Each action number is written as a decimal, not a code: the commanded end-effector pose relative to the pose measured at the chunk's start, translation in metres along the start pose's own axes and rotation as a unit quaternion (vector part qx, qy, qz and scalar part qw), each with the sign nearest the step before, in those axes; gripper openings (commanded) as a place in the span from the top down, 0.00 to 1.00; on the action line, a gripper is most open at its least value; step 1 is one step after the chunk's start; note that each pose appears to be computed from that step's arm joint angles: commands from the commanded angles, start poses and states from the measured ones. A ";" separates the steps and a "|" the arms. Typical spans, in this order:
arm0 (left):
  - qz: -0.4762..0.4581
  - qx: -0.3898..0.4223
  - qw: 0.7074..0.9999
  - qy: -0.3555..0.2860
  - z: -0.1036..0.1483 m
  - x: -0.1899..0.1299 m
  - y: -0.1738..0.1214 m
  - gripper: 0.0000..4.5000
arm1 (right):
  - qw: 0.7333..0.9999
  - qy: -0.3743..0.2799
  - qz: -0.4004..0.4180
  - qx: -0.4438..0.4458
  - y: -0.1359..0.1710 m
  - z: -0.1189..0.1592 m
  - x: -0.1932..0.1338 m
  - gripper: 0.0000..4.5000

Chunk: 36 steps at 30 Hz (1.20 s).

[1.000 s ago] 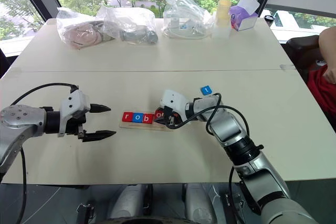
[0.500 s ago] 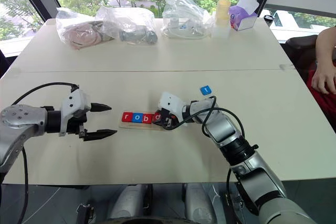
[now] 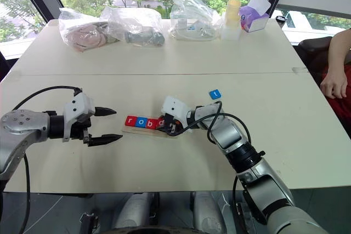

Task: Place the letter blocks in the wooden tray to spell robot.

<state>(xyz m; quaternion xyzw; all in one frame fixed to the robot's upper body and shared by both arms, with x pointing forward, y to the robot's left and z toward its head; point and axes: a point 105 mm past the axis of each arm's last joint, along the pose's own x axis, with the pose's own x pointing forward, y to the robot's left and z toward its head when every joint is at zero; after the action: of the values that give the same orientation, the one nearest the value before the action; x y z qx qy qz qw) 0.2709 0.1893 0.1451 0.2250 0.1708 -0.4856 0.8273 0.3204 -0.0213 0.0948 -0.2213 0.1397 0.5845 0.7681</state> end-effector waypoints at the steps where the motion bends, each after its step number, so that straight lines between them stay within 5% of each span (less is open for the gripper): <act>1: 0.009 0.017 1.000 -0.005 0.006 -0.002 0.003 0.00 | 1.000 -0.022 -0.010 -0.012 -0.004 0.018 -0.002 0.42; 3: 0.010 0.017 1.000 -0.005 0.006 -0.002 0.003 0.00 | 0.999 -0.031 -0.023 -0.007 -0.010 0.025 -0.006 0.18; 14: 0.008 0.016 1.000 -0.019 0.012 0.001 0.005 0.00 | 0.987 -0.088 -0.130 0.043 -0.034 0.045 -0.047 0.18; 19: 0.018 0.011 0.995 -0.101 0.043 0.009 0.007 0.00 | 0.947 -0.071 -0.306 0.063 -0.078 0.013 -0.090 0.18; 23: 0.017 0.007 0.985 -0.174 0.075 0.025 0.005 0.00 | 0.883 -0.062 -0.437 0.163 -0.097 -0.020 -0.126 0.18; 27: -0.002 0.009 0.981 -0.195 0.088 0.047 0.002 0.00 | 0.863 -0.066 -0.466 0.183 -0.096 -0.026 -0.133 0.18; 36: -0.028 0.023 0.977 -0.208 0.102 0.075 0.010 0.00 | 0.873 -0.034 -0.448 0.192 -0.091 -0.050 -0.114 0.18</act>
<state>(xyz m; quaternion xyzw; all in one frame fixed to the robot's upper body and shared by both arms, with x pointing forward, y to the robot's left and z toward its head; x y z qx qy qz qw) 0.3214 0.0872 0.1867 0.1223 0.0107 -0.5432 0.8306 0.3760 -0.1657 0.1138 -0.0853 0.1282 0.1413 0.9779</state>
